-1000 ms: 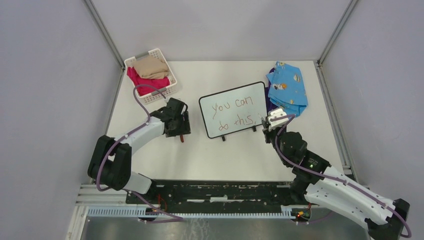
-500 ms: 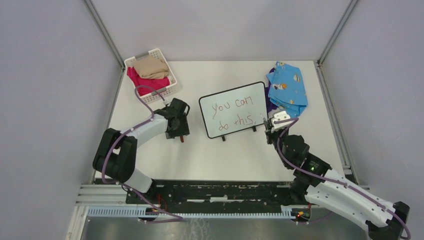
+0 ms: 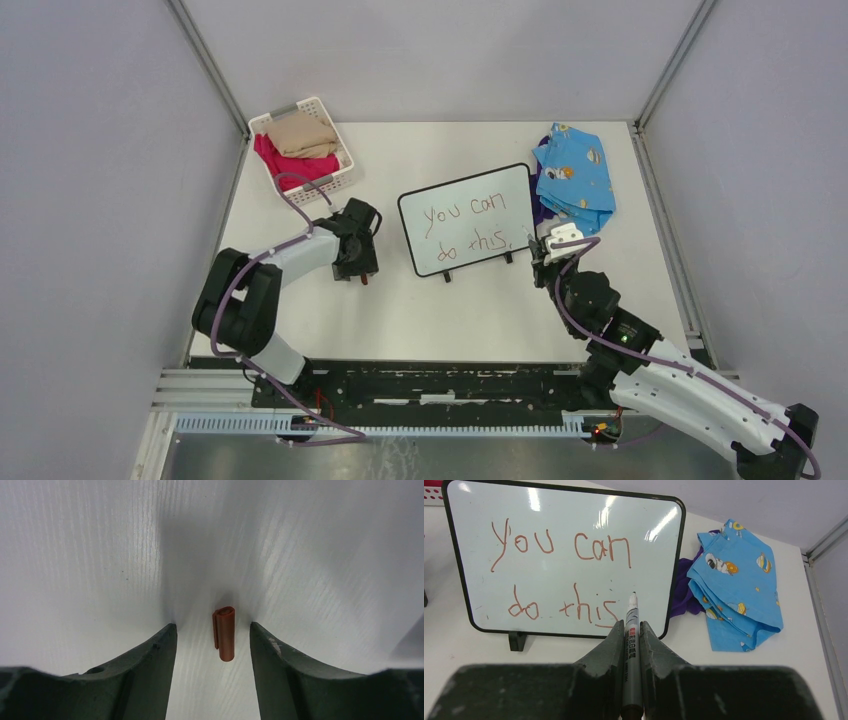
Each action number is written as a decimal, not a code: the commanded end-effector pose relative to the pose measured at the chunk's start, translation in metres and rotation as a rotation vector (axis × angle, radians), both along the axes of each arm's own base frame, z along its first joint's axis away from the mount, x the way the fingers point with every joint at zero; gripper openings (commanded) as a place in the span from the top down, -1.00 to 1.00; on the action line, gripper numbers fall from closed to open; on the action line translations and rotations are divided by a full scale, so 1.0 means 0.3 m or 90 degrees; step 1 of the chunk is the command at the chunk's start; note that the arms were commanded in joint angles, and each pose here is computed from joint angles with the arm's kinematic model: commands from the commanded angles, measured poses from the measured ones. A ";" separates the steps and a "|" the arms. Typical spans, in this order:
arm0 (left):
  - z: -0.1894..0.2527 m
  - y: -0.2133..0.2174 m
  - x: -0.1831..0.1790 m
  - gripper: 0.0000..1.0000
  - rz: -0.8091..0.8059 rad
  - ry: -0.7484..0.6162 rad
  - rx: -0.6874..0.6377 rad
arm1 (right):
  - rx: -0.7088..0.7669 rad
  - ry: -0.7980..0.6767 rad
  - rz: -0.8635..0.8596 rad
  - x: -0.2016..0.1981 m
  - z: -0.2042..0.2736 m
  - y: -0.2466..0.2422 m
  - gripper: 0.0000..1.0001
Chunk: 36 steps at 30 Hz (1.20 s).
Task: Write a sentence on the whiteboard
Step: Close the whiteboard marker at the center of the board.
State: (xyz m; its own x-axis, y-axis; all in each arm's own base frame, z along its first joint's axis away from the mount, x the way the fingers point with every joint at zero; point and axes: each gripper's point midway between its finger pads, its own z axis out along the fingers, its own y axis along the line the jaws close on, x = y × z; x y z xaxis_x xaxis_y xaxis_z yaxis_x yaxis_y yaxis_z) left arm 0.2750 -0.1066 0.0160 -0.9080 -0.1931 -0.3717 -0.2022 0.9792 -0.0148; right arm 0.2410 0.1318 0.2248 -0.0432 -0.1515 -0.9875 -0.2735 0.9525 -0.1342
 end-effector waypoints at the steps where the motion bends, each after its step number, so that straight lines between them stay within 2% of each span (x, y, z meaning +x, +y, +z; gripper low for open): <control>1: 0.016 -0.025 0.050 -0.23 0.023 -0.027 -0.015 | 0.033 -0.019 -0.022 0.006 0.034 -0.011 1.00; 36: 0.021 -0.020 0.023 0.32 0.033 -0.028 -0.023 | 0.047 -0.006 -0.019 0.003 0.008 -0.003 1.00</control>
